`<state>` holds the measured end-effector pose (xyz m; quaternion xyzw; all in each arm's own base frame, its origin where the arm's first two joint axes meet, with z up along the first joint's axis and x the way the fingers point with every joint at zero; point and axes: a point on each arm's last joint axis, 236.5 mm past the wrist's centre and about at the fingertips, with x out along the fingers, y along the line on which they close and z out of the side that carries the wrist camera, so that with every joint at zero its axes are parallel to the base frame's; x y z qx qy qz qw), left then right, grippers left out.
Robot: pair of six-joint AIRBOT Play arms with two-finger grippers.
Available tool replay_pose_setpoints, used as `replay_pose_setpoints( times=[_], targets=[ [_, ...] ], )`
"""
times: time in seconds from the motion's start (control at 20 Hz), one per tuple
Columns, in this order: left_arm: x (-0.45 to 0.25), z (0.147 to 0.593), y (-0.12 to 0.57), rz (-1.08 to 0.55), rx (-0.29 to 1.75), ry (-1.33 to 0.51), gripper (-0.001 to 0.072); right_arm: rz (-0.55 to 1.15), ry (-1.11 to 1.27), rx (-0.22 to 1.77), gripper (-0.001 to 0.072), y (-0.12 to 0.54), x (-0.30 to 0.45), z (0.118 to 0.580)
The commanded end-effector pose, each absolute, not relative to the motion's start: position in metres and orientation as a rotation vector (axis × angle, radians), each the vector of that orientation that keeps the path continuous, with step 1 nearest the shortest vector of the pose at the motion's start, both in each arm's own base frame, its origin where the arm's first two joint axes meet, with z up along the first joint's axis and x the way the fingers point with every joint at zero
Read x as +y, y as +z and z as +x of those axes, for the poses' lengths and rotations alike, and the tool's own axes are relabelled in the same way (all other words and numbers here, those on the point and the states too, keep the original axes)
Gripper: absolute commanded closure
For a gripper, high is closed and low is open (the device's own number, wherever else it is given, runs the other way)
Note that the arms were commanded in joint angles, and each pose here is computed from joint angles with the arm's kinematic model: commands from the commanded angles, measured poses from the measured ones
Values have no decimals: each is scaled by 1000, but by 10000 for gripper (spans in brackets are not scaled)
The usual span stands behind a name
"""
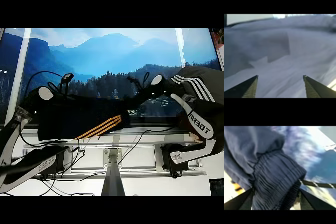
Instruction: Fold the clothes and pants, and hang the long-sleeved shirts on hangers.
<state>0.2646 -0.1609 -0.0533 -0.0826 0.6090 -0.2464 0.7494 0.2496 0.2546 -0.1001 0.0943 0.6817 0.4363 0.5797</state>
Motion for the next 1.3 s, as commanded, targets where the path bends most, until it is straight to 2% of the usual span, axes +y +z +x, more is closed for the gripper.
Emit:
replay_pose_setpoints(
  times=[0.0, 0.05, 0.1, 0.15, 0.2, 0.35, 0.5, 0.7, 0.85, 1.05, 1.25],
  targets=[
    [-160, 268, -53, -180, 1318, -532, 66, 155, 1112, 1601, 106, -97, 282, 224],
    [-160, 268, -53, -180, 1318, -532, 66, 138, 1128, 1606, 228, -97, 287, 218],
    [-160, 268, -53, -180, 1318, -532, 66, 124, 1138, 1605, 446, -98, 291, 214],
    [-160, 268, -53, -180, 1318, -532, 66, 111, 1142, 1598, 627, -99, 296, 212],
    [-160, 268, -53, -180, 1318, -532, 66, 102, 1144, 1586, 669, -99, 299, 213],
    [-158, 273, -50, -175, 1304, -529, 66, 72, 1154, 1498, 683, -81, 307, 236],
    [-137, 307, -24, -90, 1209, -483, 66, 12, 1125, 1323, 684, -33, 303, 284],
    [-110, 361, 49, 22, 1004, -419, 66, -42, 883, 1126, 683, 49, 245, 355],
    [-109, 374, 93, 43, 890, -412, 66, -15, 677, 968, 683, 122, 180, 386],
    [-107, 379, 144, 46, 721, -393, 66, 90, 290, 821, 684, 202, 61, 384],
    [-104, 378, 180, 45, 598, -376, 66, 281, -149, 678, 684, 264, -58, 331]
  ],
)
